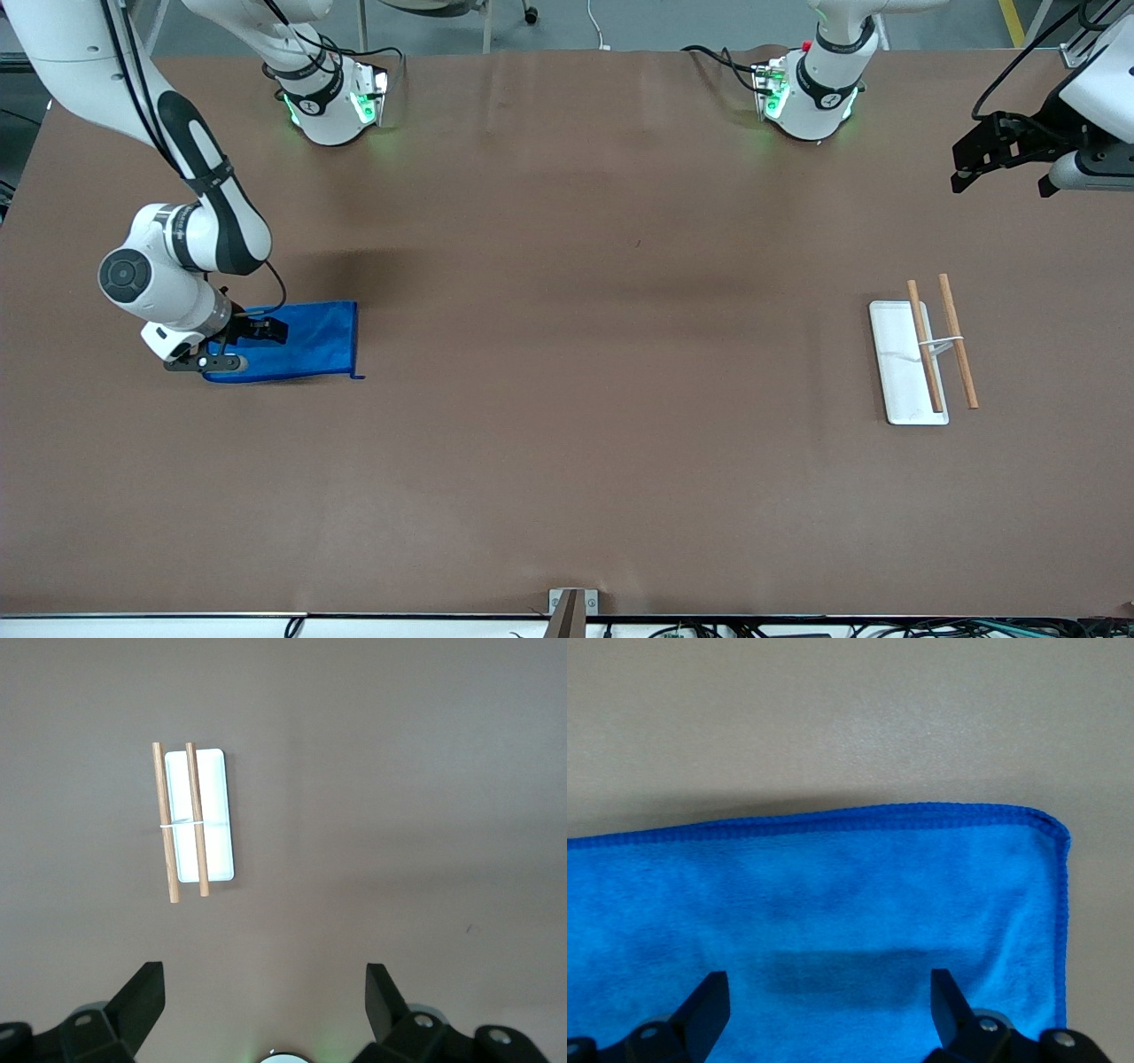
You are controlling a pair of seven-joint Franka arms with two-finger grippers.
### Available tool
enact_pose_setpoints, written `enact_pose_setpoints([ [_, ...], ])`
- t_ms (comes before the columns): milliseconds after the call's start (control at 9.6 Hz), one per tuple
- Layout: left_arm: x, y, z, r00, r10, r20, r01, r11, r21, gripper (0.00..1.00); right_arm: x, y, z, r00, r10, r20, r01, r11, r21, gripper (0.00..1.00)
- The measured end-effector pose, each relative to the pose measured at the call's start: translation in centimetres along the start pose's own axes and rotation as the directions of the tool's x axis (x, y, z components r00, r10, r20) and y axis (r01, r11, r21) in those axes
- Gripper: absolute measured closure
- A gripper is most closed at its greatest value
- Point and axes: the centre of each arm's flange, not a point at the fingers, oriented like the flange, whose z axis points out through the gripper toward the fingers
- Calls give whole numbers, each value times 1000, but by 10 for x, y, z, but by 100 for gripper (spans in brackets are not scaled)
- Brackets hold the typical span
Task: Right arm passes towel to left arm to hang
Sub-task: 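Pinch the middle of the blue towel edge with the right gripper, then lift the towel with the right gripper while the left gripper approaches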
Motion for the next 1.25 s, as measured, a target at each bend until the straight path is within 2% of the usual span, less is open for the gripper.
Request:
enact_pose_setpoints([
  [312,0,0,0,1000,0,1,0,1000,0,0,3,-6,7,1000,-1,-20,1,1000,0,7],
  [729,0,0,1,1000,0,1,0,1000,0,0,2,-9,14,1000,-4,-19,4,1000,0,14],
  [833,0,0,1,1000,0,1,0,1000,0,0,2,-9,17,1000,-3,-14,3,1000,1,24],
  [1146,0,0,1,1000,0,1,0,1000,0,0,4,-8,11,1000,-1,-18,1,1000,0,70],
  [1250,0,-1,1,1000,-1,3,1,1000,0,0,4,-9,9,1000,-3,12,3,1000,3,85],
])
